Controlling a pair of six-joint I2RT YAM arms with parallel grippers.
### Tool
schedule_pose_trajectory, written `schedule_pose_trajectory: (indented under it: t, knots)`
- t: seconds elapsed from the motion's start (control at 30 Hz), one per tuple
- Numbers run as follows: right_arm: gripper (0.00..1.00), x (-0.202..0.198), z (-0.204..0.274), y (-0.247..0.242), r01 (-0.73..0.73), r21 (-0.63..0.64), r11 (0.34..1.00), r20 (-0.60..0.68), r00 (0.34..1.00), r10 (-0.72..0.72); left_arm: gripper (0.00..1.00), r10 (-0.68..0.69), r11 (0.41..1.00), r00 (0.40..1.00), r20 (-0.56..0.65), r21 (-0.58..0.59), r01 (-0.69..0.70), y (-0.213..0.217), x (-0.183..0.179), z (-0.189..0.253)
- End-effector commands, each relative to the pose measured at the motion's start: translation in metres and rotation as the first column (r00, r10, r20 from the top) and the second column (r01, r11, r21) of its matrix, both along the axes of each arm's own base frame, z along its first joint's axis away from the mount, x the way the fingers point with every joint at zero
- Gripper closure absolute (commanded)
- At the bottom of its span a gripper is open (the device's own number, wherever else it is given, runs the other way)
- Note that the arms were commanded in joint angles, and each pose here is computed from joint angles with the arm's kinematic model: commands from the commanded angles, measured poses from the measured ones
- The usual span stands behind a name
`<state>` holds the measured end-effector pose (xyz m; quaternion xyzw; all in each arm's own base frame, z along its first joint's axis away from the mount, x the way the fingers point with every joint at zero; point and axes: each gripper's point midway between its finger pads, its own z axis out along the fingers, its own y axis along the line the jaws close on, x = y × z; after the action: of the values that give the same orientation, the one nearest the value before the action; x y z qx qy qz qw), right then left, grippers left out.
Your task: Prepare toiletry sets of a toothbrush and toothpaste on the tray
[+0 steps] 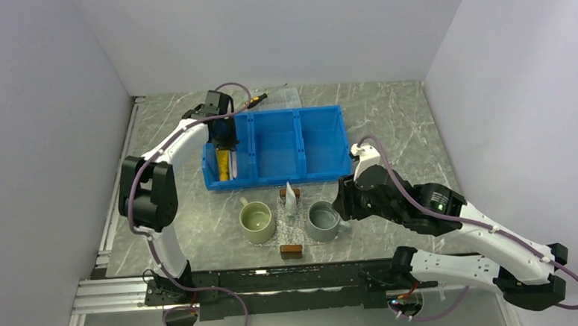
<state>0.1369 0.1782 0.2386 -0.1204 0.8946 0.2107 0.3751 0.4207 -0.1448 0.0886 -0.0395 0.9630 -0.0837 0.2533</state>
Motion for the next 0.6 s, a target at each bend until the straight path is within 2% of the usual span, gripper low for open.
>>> schedule_pose_trajectory:
  t: [0.0,0.17,0.3,0.43,0.57]
  knots:
    - [0.54,0.011,0.019,0.010,0.018,0.046,0.999,0.047,0.999,-0.020,1.00,-0.063,0.996,0.991,0.118,-0.051,0.069,-0.009,0.000,0.046]
    - [0.54,0.017,0.027,0.021,-0.003,0.068,0.998,0.082,0.997,-0.003,1.00,-0.100,0.988,0.978,0.181,-0.102,0.120,-0.015,-0.015,0.078]
    - [0.54,0.017,0.044,0.043,-0.093,0.121,0.988,0.119,0.990,0.078,1.00,-0.152,0.969,0.959,0.240,-0.155,0.193,-0.022,-0.035,0.109]
    - [0.53,0.017,0.055,0.059,-0.168,0.141,0.976,0.150,0.978,0.147,1.00,-0.220,0.941,0.940,0.260,-0.196,0.275,-0.027,-0.069,0.126]
    - [0.53,0.016,0.064,0.071,-0.232,0.153,0.961,0.186,0.961,0.203,1.00,-0.293,0.887,0.911,0.291,-0.273,0.372,-0.037,-0.113,0.138]
